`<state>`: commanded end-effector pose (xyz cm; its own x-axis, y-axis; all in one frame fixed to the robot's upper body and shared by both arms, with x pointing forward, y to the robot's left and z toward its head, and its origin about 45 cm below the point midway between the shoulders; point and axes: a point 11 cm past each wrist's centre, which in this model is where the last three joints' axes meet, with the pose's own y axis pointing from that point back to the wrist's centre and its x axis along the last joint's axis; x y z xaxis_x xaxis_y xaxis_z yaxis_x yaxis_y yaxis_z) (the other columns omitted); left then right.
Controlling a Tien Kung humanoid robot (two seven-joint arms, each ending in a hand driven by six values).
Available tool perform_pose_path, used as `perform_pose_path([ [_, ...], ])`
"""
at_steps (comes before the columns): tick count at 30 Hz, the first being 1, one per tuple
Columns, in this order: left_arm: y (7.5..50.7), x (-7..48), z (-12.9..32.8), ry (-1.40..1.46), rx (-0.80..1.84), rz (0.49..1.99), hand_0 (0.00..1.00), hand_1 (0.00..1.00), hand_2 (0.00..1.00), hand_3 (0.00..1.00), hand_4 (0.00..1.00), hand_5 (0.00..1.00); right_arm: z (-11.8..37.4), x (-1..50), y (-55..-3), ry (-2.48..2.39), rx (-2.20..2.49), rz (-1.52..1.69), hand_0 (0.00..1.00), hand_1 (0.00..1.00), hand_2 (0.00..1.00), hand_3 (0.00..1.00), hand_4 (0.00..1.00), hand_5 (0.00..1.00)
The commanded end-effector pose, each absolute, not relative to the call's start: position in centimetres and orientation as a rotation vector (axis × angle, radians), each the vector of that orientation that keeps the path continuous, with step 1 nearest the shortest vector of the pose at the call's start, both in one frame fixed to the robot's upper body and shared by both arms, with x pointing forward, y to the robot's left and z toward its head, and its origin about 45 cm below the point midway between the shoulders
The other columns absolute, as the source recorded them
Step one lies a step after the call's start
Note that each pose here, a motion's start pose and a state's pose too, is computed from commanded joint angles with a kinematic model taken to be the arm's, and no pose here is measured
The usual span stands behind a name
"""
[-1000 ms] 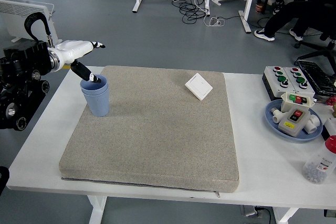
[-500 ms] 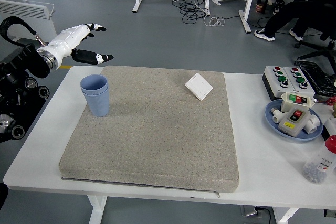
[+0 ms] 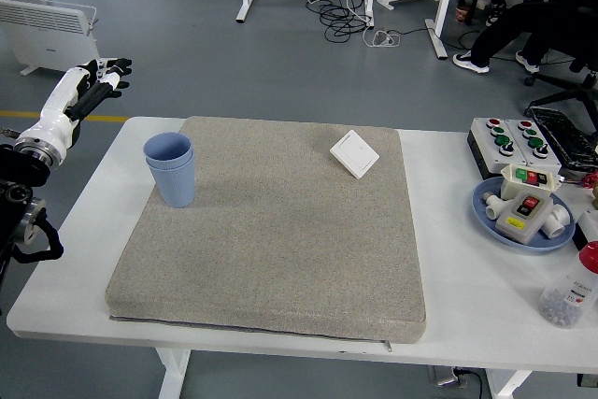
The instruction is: Push cup pick cup insert cup
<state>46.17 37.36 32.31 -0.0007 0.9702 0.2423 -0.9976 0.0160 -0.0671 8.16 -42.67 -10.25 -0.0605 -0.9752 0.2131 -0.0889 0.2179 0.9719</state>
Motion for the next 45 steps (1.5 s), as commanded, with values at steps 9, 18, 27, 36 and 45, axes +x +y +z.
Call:
perform_pose_path([
  [9,38.7,44.6,28.7,0.117,-0.168,1.557,0.852,0.867,0.935,0.822,0.599,0.998,-10.2,8.5,-42.5,-1.415,1.096,-1.035,0.775,0.684,0.683,0.568,0.134,0.474],
  [18,39.3,43.5,25.7,0.373,-0.382,1.535,0.858,0.873,0.93,0.82,0.595,0.998,-10.2,8.7,-42.5,-1.416,1.098,-1.035,0.775,0.684,0.682,0.568,0.134,0.474],
  [27,39.1,43.0,23.4,0.428,-0.354,1.535,0.862,0.874,0.931,0.822,0.593,0.998,-10.2,8.8,-42.4,-1.415,1.101,-1.032,0.775,0.684,0.682,0.568,0.134,0.474],
  [36,38.9,42.7,22.4,0.44,-0.327,1.521,0.862,0.875,0.928,0.825,0.595,0.998,-10.2,9.0,-42.4,-1.421,1.104,-1.031,0.774,0.684,0.681,0.568,0.131,0.472],
  [45,38.6,42.8,22.1,0.433,-0.326,1.526,0.87,0.882,0.937,0.833,0.595,0.998,-10.1,9.3,-42.4,-1.427,1.109,-1.029,0.774,0.683,0.681,0.568,0.132,0.473],
])
